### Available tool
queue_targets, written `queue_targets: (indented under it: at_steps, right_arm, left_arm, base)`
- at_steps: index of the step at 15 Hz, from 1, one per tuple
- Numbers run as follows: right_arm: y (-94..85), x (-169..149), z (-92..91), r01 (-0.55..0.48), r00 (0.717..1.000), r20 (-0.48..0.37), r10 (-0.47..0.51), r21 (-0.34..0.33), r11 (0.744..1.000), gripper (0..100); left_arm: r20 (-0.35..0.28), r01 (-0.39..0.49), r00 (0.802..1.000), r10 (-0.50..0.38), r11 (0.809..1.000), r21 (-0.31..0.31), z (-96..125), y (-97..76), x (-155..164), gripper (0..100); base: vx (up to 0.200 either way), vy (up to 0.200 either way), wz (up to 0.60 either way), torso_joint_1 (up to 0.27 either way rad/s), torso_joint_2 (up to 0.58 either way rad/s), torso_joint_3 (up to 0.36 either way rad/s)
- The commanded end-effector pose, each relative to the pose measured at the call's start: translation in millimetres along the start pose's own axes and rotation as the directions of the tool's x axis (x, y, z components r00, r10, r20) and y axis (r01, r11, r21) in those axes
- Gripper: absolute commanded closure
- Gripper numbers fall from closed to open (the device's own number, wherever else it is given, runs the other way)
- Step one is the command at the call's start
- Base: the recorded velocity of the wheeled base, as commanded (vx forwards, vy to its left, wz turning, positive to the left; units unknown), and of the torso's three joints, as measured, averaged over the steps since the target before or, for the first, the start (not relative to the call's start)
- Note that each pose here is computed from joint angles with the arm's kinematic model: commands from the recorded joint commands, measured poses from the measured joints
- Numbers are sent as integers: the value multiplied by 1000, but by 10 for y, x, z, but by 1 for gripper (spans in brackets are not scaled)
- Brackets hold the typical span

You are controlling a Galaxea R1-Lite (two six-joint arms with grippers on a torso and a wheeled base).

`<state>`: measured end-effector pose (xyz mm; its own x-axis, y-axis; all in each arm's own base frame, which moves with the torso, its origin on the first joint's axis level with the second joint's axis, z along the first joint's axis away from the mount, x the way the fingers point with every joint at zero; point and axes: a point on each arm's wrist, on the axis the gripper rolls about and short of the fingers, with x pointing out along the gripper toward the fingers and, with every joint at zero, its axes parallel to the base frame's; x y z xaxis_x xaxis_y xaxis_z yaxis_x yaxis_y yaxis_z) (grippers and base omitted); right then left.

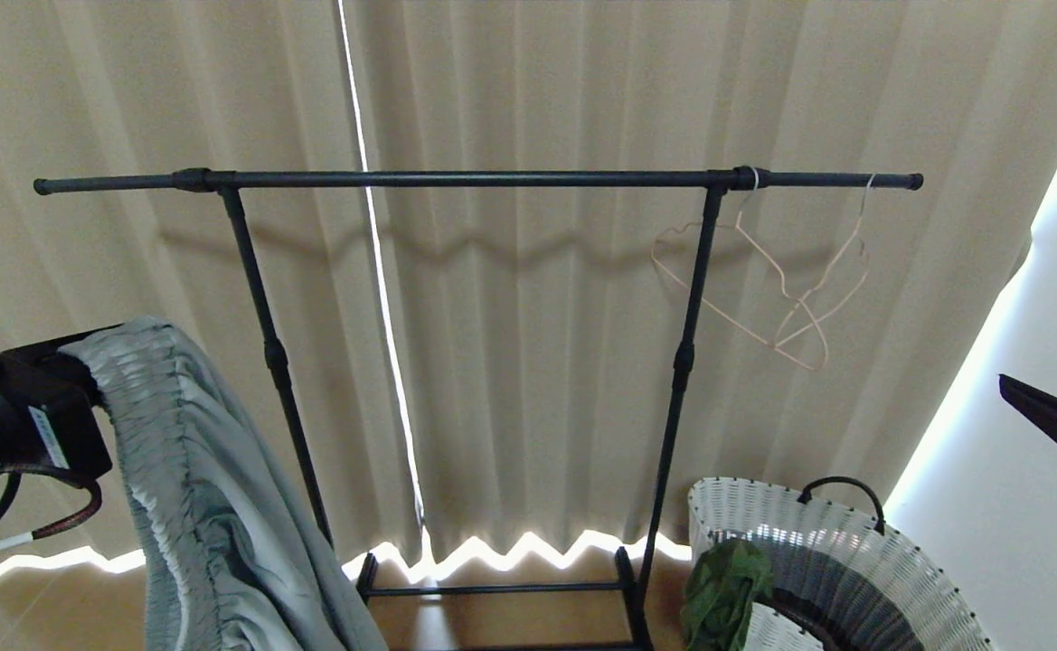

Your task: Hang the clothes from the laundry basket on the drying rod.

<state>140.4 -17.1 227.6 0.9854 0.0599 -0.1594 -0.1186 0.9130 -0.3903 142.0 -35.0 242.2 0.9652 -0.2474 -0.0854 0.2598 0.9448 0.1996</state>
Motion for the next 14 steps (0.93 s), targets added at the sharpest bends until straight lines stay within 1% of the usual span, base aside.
queue_targets:
  at_steps: [1,3,10,11,12,14]
  right_arm:
    - [2,6,-2,-3,1000,-1,3,0,1000,0]
    - [3,6,-6,-3,1000,-2,3,0,1000,0]
    - [-1,2,6,-1,1000,3,1,-1,1000,0]
    - [-5,2,14,1,1000,6,-1,-2,1000,0]
    - [-3,2,10,0,1000,5,0,-2,1000,0]
    - [1,2,2,-1,1000,2,1,-1,1000,0]
  left_arm:
    - [-11,3,1000,-3,1000,0,-29,-6,12,100]
    - [-12,5,1000,-5,1000,0,-33,-10,12,100]
    - [-14,8,1000,-8,1000,2,-38,-15,12,100]
    - [-17,9,1000,-9,1000,5,-46,-17,12,100]
    - [-20,10,1000,-10,1000,26,-63,-21,8,100]
    - [-24,10,1000,-9,999,46,-83,-24,-3,100]
  base:
    - [0,0,0,0,0,0]
    - [0,0,0,0,0,0]
    - [200,0,0,7,-1,0]
    - [0,0,0,0,0,0]
    - [0,0,0,0,0,0]
    - [0,0,0,0,0,0]
